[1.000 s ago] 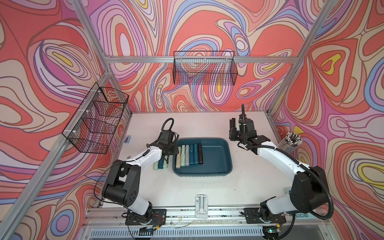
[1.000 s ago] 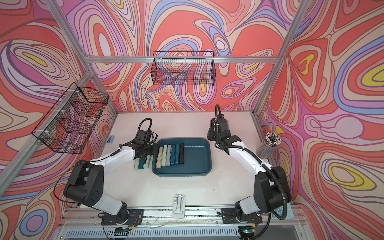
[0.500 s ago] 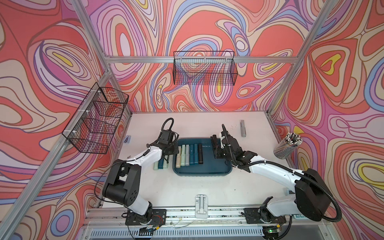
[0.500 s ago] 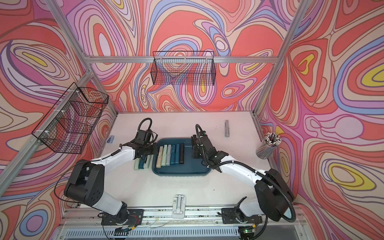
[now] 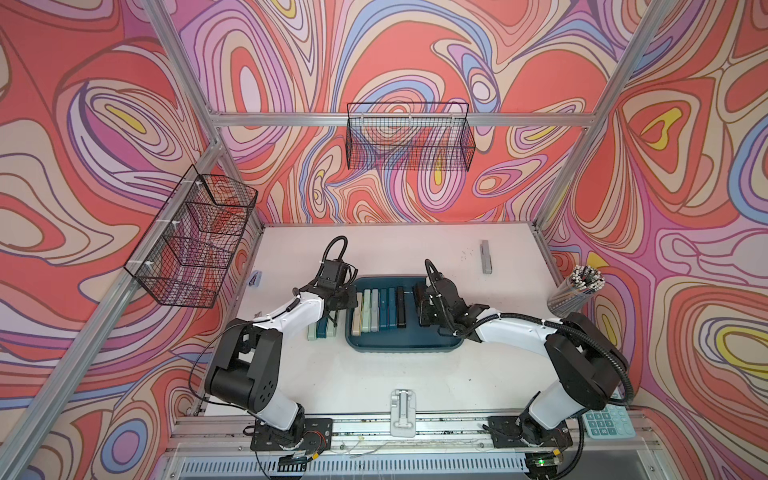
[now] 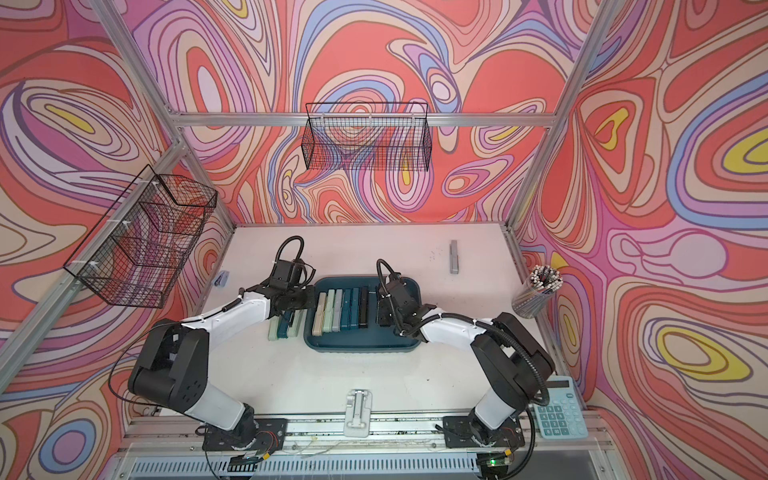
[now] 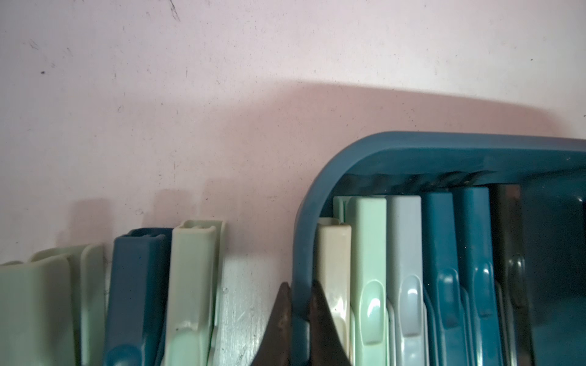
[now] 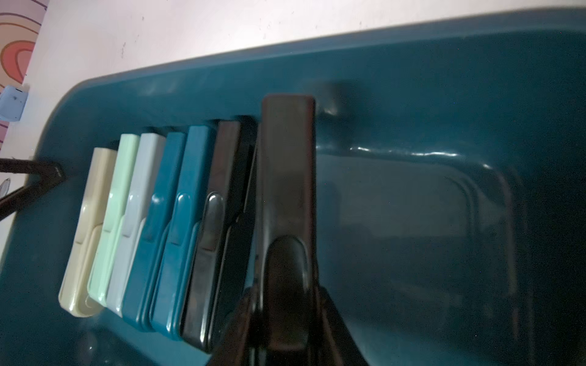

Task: Put the pruning pliers into the storage box
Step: Place the pruning pliers in the storage box, then pick up the pruning pliers from the center of the board, then place the pruning pliers in the storage box, then adjust the storage box at the center of the board.

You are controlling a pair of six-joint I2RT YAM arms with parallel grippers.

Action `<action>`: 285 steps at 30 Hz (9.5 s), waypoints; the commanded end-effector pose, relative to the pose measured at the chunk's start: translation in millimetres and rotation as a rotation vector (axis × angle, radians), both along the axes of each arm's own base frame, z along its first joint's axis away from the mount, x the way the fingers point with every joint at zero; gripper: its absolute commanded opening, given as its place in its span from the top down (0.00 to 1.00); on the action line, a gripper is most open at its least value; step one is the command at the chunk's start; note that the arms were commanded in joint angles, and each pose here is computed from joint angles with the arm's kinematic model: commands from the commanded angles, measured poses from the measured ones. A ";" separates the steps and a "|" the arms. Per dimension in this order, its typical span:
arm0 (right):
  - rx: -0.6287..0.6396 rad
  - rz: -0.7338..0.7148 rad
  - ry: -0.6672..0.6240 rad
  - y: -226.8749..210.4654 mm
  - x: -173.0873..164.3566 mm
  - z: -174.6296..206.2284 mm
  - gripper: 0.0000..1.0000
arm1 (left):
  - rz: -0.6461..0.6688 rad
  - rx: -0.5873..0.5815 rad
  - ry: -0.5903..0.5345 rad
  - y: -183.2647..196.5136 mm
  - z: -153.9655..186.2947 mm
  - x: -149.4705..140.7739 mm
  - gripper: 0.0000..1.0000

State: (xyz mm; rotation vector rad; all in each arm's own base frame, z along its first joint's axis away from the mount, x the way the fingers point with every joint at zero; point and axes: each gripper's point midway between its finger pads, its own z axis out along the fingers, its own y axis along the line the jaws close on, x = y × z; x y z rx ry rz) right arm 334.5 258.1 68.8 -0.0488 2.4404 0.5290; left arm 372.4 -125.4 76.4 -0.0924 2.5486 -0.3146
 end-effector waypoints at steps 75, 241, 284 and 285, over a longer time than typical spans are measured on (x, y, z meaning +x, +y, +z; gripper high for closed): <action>-0.158 -0.287 -0.071 -149.6 93.8 67.8 0.51 | -0.027 -0.013 -0.026 -6.4 8.3 9.3 0.91; -0.208 -0.131 -0.020 -59.7 54.2 50.6 0.47 | -0.015 -0.025 -0.037 -8.3 8.2 7.4 0.92; -0.377 -0.234 0.109 -199.4 53.6 2.0 0.90 | 0.046 0.107 -0.026 31.1 37.4 -33.4 0.49; -0.375 -0.242 0.105 -202.6 54.2 3.9 0.90 | 0.047 0.112 -0.010 33.4 35.2 -40.4 0.49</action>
